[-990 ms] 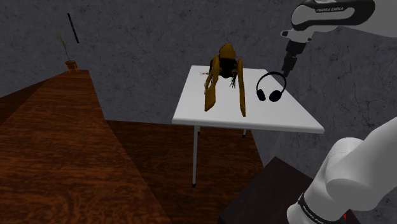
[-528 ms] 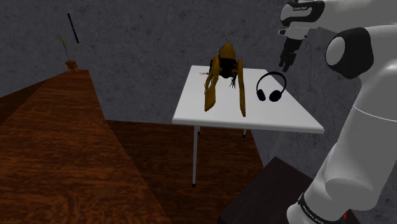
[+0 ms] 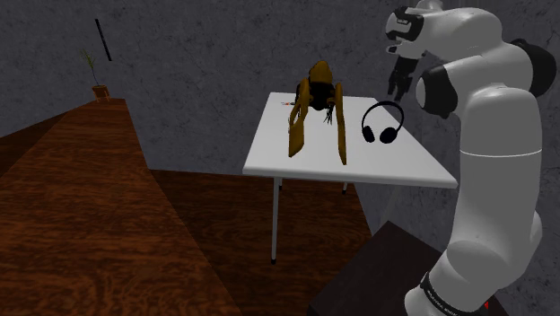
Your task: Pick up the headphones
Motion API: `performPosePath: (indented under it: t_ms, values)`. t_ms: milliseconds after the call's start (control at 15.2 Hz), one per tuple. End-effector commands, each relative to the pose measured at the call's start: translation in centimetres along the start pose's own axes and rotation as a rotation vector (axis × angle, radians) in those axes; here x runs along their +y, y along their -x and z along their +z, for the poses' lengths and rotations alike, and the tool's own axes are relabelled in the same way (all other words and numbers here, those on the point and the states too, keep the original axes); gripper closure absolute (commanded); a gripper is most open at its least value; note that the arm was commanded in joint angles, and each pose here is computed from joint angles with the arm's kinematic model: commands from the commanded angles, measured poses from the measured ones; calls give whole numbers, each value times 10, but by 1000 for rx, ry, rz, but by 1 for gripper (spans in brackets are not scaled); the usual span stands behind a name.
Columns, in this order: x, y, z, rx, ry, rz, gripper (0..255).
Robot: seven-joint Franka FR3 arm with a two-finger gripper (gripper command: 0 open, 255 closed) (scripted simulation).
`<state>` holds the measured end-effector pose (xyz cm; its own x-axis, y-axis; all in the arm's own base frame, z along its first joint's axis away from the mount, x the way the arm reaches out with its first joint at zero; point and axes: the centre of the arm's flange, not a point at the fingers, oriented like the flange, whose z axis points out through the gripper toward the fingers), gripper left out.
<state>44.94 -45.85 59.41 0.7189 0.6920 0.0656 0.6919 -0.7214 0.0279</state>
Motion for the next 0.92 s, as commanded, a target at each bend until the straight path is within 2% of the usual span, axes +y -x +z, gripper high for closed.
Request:
performPosePath:
  t_ms: [0, 132, 264, 330, 858]
  values:
    - [-1, 1, 11, 0, 0, -1, 0]
    - [-1, 2, 24, 0, 0, -1, 0]
    - [-1, 2, 24, 0, 0, -1, 0]
    - [-1, 2, 24, 0, 0, -1, 255]
    - [-1, 2, 24, 0, 0, -1, 255]
